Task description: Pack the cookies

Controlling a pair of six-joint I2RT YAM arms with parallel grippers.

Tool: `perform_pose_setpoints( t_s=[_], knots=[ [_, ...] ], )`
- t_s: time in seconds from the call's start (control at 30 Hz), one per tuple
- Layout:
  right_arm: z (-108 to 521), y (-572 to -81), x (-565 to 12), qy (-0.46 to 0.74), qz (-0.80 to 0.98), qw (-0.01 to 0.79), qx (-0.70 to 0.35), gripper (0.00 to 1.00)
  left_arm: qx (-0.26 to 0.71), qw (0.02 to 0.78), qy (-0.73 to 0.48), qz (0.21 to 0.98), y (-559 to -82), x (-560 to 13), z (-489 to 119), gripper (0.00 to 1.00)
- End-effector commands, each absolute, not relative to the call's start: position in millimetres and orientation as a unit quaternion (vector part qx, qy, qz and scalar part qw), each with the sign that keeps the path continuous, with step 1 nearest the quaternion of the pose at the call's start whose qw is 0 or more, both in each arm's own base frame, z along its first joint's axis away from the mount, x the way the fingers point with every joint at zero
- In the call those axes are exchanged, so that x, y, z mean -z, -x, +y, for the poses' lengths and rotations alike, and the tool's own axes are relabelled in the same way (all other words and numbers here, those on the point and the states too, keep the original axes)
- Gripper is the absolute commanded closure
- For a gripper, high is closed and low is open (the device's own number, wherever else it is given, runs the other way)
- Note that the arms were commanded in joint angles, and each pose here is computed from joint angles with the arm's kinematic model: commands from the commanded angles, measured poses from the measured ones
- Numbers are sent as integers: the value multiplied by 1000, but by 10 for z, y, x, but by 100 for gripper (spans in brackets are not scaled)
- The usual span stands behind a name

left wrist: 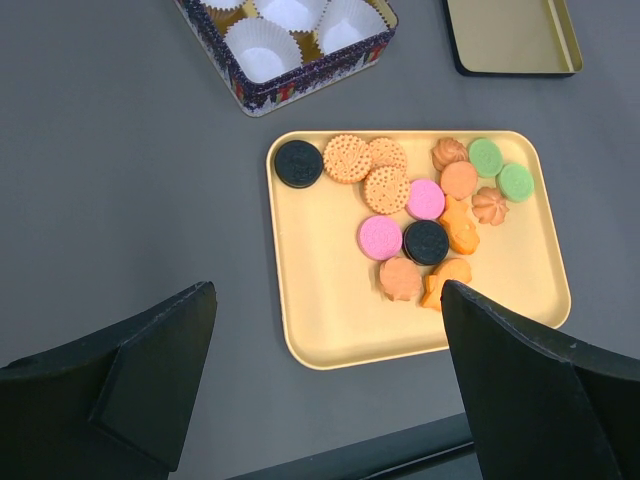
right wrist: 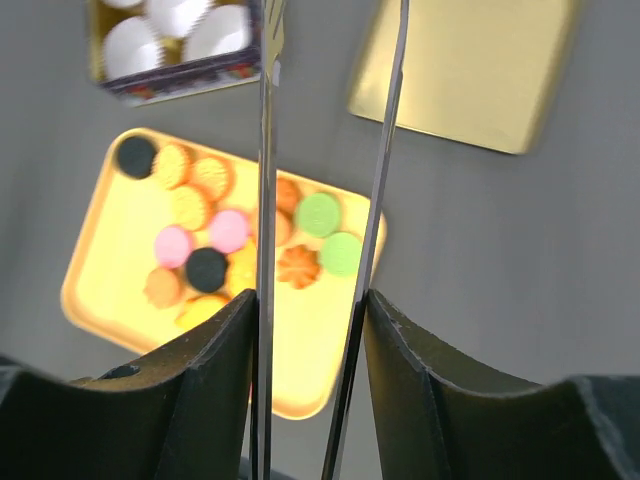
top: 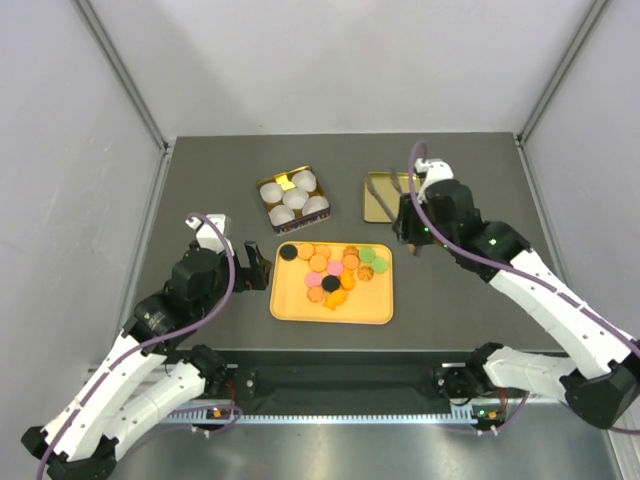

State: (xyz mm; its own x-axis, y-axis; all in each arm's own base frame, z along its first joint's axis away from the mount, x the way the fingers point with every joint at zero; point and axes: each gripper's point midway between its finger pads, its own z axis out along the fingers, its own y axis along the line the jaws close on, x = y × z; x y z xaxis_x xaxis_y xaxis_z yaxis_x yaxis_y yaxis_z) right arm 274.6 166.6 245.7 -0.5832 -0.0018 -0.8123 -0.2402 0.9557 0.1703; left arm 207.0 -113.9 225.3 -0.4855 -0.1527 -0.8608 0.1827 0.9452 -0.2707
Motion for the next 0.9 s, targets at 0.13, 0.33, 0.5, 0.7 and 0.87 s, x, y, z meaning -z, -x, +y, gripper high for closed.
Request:
perform_pose_setpoints(
  t_s=[0.13, 0.33, 0.5, 0.7, 0.87],
  knots=[
    [2340, -2561, -2668, 133, 867, 450, -169, 55, 163, 519, -7, 839, -2088, -2308, -1118, 1],
    [2768, -2131, -2374, 195, 872, 410, -180, 57, 163, 518, -7, 840, -2088, -2302, -1118, 1],
    [2896, -1920, -2181, 221, 876, 392, -175, 56, 162, 518, -6, 840, -2092, -2302, -1118, 1],
    [2896, -1790, -1943, 235, 885, 368, -165, 56, 163, 518, -7, 840, -2090, -2302, -1121, 1],
    [2953, -1744, -1821, 242, 888, 357, -163, 56, 162, 518, -6, 840, -2095, -2306, -1117, 1]
  ],
)
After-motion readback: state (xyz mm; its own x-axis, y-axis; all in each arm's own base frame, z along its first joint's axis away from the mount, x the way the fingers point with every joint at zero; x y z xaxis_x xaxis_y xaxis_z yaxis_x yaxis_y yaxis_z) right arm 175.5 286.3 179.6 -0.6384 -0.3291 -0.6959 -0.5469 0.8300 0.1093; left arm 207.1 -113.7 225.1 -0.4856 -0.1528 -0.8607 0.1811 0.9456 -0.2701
